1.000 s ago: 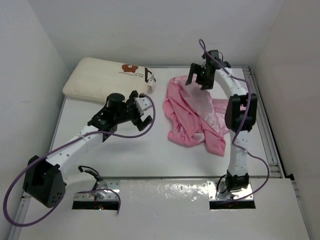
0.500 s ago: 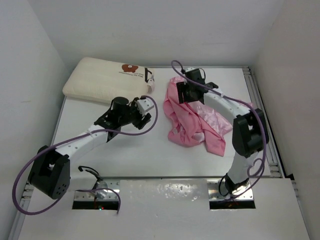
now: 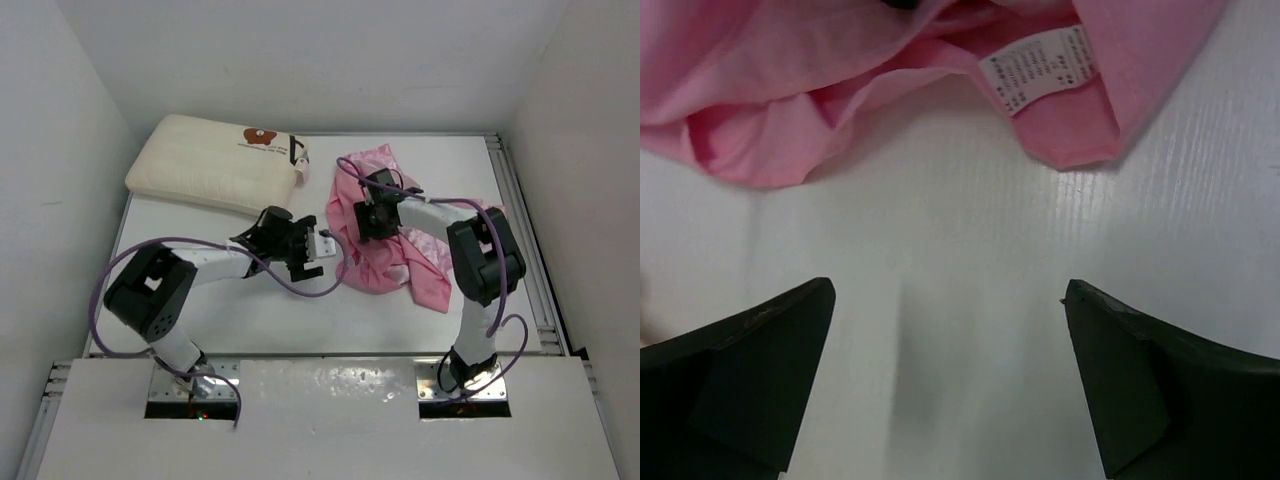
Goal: Put the pillow into the pillowcase
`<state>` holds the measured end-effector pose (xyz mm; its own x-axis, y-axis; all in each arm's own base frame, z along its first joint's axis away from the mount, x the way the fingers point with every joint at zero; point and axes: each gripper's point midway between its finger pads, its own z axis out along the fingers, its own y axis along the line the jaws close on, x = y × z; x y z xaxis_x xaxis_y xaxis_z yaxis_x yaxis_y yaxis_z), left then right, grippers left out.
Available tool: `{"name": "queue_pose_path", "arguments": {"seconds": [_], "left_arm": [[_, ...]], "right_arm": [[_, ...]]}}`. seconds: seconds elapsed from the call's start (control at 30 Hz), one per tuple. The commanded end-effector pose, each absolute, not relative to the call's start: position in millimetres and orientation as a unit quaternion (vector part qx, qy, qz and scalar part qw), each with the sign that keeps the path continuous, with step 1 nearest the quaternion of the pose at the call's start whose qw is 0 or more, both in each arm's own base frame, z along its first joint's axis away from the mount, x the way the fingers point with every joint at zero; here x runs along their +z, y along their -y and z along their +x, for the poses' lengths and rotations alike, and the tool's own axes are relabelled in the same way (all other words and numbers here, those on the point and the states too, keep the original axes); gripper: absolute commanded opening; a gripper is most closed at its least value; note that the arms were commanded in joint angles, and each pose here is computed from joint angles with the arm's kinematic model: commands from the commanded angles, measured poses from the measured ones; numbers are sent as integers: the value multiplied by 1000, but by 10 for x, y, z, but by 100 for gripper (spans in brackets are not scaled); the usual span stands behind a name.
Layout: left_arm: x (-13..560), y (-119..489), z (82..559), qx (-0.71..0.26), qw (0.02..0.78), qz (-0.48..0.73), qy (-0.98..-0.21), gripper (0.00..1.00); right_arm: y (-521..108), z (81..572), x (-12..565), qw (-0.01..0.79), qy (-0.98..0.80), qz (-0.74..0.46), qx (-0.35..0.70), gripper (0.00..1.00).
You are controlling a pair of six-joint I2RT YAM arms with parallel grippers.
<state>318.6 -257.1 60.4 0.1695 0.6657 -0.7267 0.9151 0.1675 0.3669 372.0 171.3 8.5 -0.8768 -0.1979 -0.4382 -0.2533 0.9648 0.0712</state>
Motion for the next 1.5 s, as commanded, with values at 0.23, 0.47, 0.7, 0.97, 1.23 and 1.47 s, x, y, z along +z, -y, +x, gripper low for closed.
{"name": "queue_pose_path", "arguments": {"seconds": [0.23,0.47,0.7,0.97,1.23,1.47], "left_arm": [[562,3136,3313,-139,462,766,-424,100],[492,3409,3299,-169,457,777,-400,100],[367,3462,3245,-153,434,808,-367,94],[299,3474,3118,-156,415,831,-337,31],[306,3432,3116,-137,411,835,-340,14],[446,3366,3097,-123,409,836,-345,33]], "right_arm": [[-1907,3679,728,302,-935,-157,101,53],[-2002,3361,464,251,-947,-134,150,52],[-2045,3279,246,219,-955,-113,165,45],[-1855,3547,694,286,-942,-74,159,0],[-1641,3674,1697,409,-895,-53,167,0],[-1325,3676,2392,496,-849,-3,184,0]]}}
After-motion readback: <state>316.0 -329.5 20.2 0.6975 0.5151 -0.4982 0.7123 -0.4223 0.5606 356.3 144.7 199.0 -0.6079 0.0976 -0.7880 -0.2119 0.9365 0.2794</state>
